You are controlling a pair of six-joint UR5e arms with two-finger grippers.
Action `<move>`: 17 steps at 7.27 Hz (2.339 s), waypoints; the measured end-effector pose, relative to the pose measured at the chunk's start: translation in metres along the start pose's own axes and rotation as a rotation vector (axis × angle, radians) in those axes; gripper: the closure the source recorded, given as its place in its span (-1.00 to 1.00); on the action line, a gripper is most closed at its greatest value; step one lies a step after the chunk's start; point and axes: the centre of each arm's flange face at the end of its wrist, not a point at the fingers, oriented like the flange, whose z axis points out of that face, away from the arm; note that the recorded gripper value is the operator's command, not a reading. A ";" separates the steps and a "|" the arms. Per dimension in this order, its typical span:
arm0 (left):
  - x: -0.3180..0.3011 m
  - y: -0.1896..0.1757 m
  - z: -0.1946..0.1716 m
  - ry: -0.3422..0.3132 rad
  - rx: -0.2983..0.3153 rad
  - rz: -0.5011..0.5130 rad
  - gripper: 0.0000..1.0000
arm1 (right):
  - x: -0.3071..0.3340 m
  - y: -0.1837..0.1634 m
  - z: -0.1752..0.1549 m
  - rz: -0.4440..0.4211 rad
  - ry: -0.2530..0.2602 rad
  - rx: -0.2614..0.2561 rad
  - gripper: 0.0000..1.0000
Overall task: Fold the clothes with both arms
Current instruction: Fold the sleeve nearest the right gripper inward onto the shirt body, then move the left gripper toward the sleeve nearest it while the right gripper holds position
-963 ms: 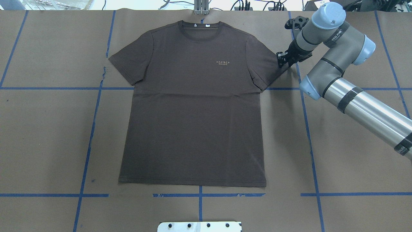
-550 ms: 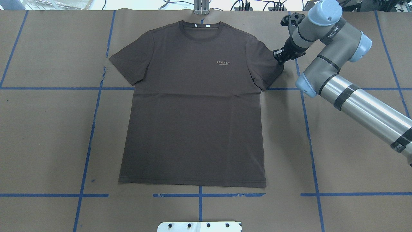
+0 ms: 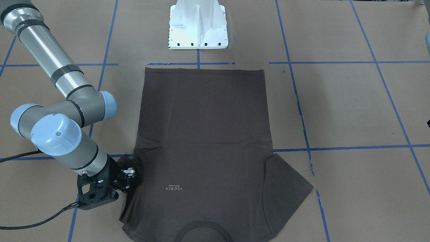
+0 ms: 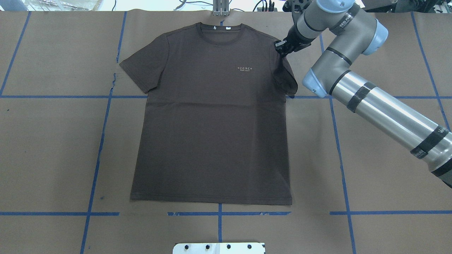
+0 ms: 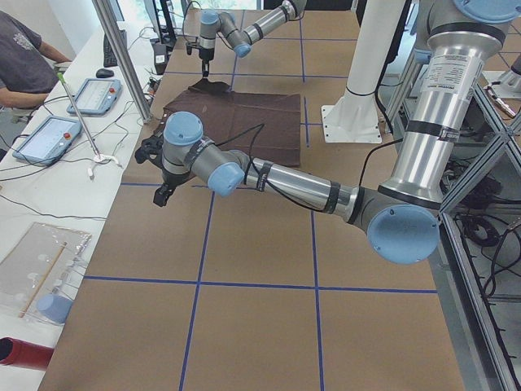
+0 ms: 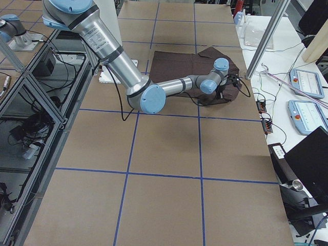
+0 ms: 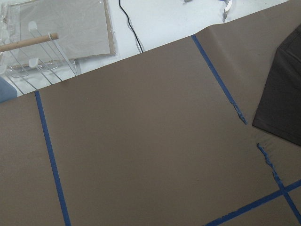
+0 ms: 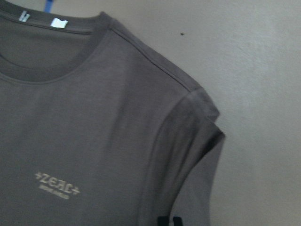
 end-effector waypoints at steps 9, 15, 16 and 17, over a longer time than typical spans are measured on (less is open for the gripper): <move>0.061 -0.037 0.022 0.051 0.013 -0.115 -1.00 | -0.094 0.007 -0.006 0.098 0.023 -0.088 -1.00; 0.247 -0.047 0.204 -0.053 0.202 -0.496 -0.95 | -0.018 0.071 -0.094 0.214 0.015 -0.205 -1.00; 0.249 -0.042 0.237 -0.087 0.230 -0.507 -0.95 | -0.018 0.072 -0.095 0.213 0.015 -0.202 -1.00; 0.254 -0.042 0.264 -0.114 0.249 -0.505 -0.95 | -0.019 0.072 -0.095 0.210 0.013 -0.202 -1.00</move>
